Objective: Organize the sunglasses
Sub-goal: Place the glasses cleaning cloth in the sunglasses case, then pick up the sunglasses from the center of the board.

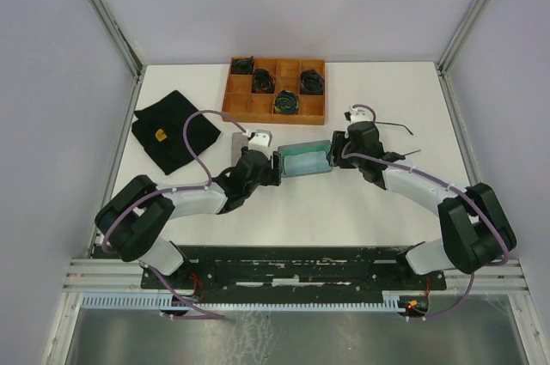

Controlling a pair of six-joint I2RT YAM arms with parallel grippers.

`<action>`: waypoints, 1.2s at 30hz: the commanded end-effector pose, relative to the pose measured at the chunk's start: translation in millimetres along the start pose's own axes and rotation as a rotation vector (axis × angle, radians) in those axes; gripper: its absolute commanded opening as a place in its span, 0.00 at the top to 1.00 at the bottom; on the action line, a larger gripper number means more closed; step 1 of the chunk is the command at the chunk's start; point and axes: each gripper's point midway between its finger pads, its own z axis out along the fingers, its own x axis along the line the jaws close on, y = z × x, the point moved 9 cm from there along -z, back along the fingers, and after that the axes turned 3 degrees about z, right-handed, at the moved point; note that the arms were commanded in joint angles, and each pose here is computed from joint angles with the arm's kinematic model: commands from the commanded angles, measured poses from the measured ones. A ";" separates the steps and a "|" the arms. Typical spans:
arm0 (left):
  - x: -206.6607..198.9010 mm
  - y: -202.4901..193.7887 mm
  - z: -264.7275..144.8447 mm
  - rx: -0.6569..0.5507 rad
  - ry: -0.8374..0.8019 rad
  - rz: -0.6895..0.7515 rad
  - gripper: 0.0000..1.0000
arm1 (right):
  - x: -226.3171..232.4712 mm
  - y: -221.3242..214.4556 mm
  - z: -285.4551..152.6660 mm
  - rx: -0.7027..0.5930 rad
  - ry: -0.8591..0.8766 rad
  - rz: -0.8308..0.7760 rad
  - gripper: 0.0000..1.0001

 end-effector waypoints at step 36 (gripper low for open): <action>35.8 -0.7 -97.1 -0.020 0.028 -0.186 0.35 | -98.5 67.5 -76.2 -0.128 -0.607 0.363 0.36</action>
